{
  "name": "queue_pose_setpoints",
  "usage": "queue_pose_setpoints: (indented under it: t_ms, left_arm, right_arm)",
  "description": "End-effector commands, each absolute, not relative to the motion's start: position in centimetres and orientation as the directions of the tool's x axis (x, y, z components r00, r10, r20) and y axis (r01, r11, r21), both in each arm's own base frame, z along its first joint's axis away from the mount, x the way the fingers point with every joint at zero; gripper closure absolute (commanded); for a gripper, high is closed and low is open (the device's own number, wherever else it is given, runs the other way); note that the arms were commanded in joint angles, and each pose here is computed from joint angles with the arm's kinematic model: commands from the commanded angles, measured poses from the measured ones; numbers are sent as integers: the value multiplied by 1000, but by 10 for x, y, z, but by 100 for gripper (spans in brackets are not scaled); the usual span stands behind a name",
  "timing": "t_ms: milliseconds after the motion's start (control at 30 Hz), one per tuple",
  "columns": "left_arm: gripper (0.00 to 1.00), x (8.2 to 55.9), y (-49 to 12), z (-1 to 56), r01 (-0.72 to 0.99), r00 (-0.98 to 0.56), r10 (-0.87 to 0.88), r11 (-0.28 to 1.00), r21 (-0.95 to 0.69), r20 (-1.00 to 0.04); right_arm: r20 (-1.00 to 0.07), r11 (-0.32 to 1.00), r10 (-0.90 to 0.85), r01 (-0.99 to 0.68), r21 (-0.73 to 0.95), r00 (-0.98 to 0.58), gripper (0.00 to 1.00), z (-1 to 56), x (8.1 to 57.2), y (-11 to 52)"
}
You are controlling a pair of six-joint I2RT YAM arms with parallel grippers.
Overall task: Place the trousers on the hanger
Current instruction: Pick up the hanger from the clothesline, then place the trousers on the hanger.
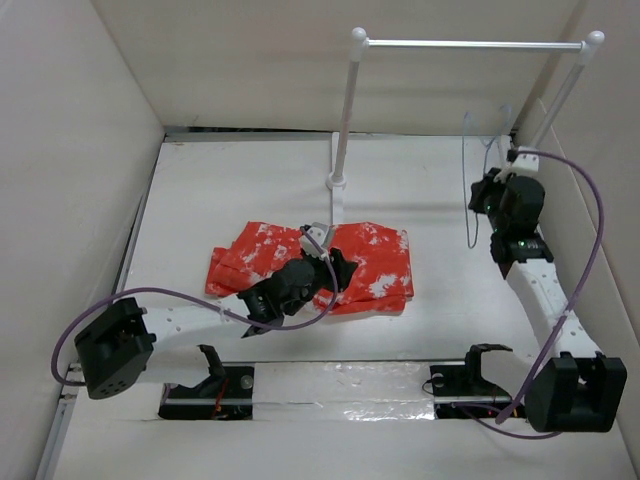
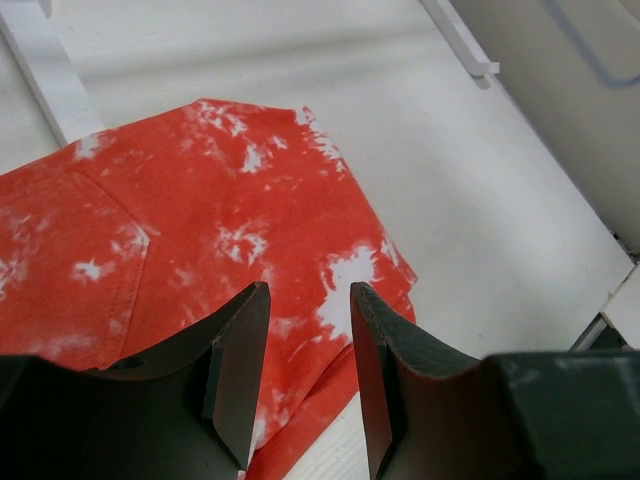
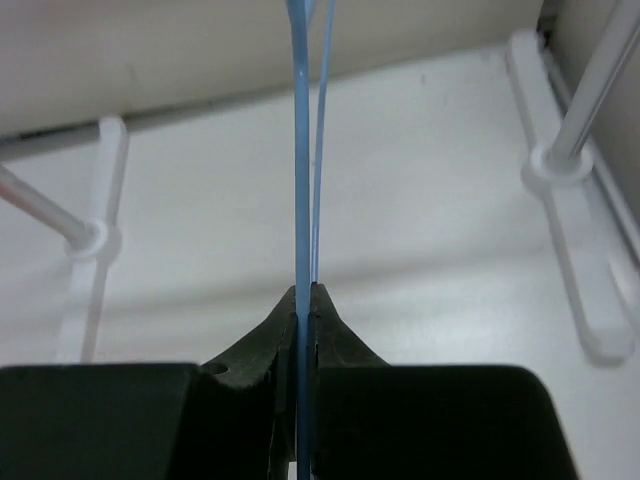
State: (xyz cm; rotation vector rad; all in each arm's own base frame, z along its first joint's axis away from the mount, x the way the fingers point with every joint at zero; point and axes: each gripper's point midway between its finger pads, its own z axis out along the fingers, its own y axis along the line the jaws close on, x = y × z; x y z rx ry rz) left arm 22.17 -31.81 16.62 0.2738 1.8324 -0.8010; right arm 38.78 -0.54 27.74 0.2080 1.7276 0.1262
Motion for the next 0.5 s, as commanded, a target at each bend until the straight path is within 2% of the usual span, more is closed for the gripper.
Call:
queue_pose_setpoints:
  t_ms: [0, 100, 167, 233, 333, 367, 433, 467]
  left_arm:
    - [65, 227, -339, 219, 589, -356, -271, 678, -440, -894]
    - [66, 229, -355, 234, 609, -366, -287, 646, -461, -885]
    - [66, 231, -370, 234, 617, -377, -278, 636, -464, -883]
    - [66, 235, -392, 259, 646, -361, -295, 605, -465, -885]
    - [66, 253, -424, 271, 655, -345, -271, 616, -438, -898]
    - [66, 260, -436, 259, 651, -352, -244, 630, -423, -904]
    - [66, 274, -452, 280, 663, -316, -259, 627, -408, -913]
    - [65, 284, -462, 267, 659, -324, -231, 640, -394, -917]
  right_arm:
    - [-964, 974, 208, 121, 189, -168, 100, 244, 370, 1]
    - [-946, 977, 198, 127, 170, -258, 100, 195, 351, 13]
    - [-936, 977, 208, 108, 185, -284, 100, 179, 344, 21]
    - [-927, 977, 214, 53, 208, -309, 100, 161, 338, 35]
    - [-915, 976, 206, 10, 217, -346, 100, 142, 331, 47]
    - [-912, 976, 205, 1, 219, -355, 100, 139, 330, 49]
    - [-909, 971, 208, -33, 235, -363, 100, 136, 327, 55]
    - [-908, 970, 208, -46, 240, -363, 100, 135, 326, 57]
